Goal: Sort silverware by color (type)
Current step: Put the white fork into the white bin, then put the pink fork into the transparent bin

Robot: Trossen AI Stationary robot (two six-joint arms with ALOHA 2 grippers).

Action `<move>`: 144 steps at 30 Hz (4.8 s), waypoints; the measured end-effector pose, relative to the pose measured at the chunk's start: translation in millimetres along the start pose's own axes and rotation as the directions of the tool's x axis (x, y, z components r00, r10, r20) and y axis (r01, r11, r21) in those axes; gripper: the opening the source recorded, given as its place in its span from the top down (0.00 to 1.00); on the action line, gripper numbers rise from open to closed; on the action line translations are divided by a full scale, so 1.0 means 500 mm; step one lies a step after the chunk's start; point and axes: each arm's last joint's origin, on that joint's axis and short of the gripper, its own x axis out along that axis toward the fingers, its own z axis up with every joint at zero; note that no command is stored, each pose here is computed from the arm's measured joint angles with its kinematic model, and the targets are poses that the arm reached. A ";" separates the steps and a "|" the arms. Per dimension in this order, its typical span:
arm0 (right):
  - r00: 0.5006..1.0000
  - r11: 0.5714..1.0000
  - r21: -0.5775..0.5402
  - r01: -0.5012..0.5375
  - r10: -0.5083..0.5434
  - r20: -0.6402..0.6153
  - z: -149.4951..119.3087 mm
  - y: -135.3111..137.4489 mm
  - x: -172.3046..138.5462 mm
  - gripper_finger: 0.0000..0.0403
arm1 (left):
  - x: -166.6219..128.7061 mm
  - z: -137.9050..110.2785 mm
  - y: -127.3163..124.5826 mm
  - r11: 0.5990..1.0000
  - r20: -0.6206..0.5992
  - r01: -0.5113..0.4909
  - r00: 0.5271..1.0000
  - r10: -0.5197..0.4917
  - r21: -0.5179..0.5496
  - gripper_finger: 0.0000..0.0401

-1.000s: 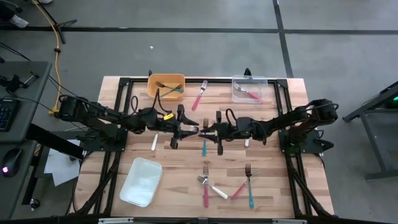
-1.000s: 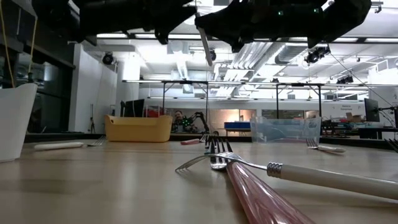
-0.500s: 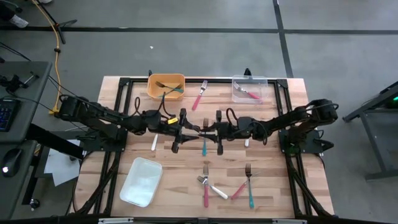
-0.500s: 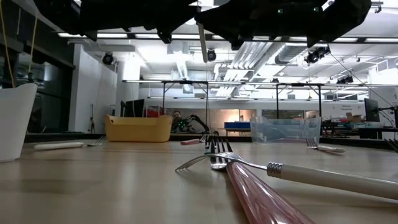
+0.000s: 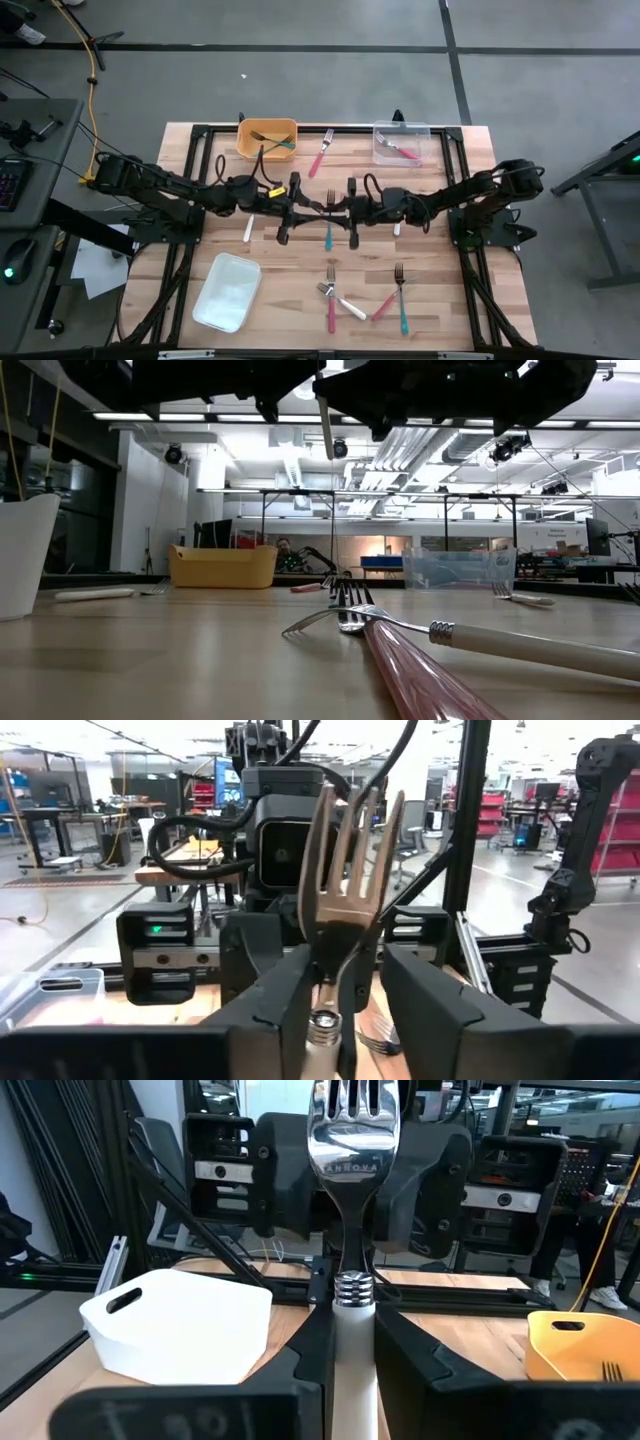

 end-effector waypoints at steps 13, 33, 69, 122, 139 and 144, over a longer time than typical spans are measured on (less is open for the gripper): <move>1.000 1.000 0.012 -0.004 0.004 0.005 0.001 0.000 0.000 0.85 | 0.003 0.002 0.003 0.999 -0.009 -0.043 0.999 0.043 0.031 0.98; 0.984 0.998 -0.019 0.060 -0.062 -0.166 -0.027 -0.003 -0.005 0.68 | -0.044 0.068 -0.033 0.989 -0.384 -0.127 0.912 0.146 0.076 0.99; 0.914 0.990 -0.027 0.140 -0.140 -0.381 -0.069 -0.005 -0.017 0.68 | -0.115 -0.041 -0.338 0.749 -0.974 -0.628 0.080 -0.211 -0.213 0.99; 0.568 0.991 0.116 0.062 0.060 -0.821 0.016 0.160 -0.175 0.87 | -0.073 -0.059 -0.115 0.965 -0.517 -0.004 0.845 -0.138 -0.263 1.00; 0.152 0.958 0.151 -0.245 0.192 -0.970 -0.030 0.329 -0.114 0.55 | -0.085 -0.073 -0.068 0.987 -0.323 -0.021 0.946 -0.031 -0.157 1.00; 0.066 0.933 0.214 -0.289 0.242 -0.968 -0.064 0.368 -0.097 0.55 | -0.085 -0.074 -0.069 0.988 -0.330 -0.028 0.944 -0.025 -0.153 1.00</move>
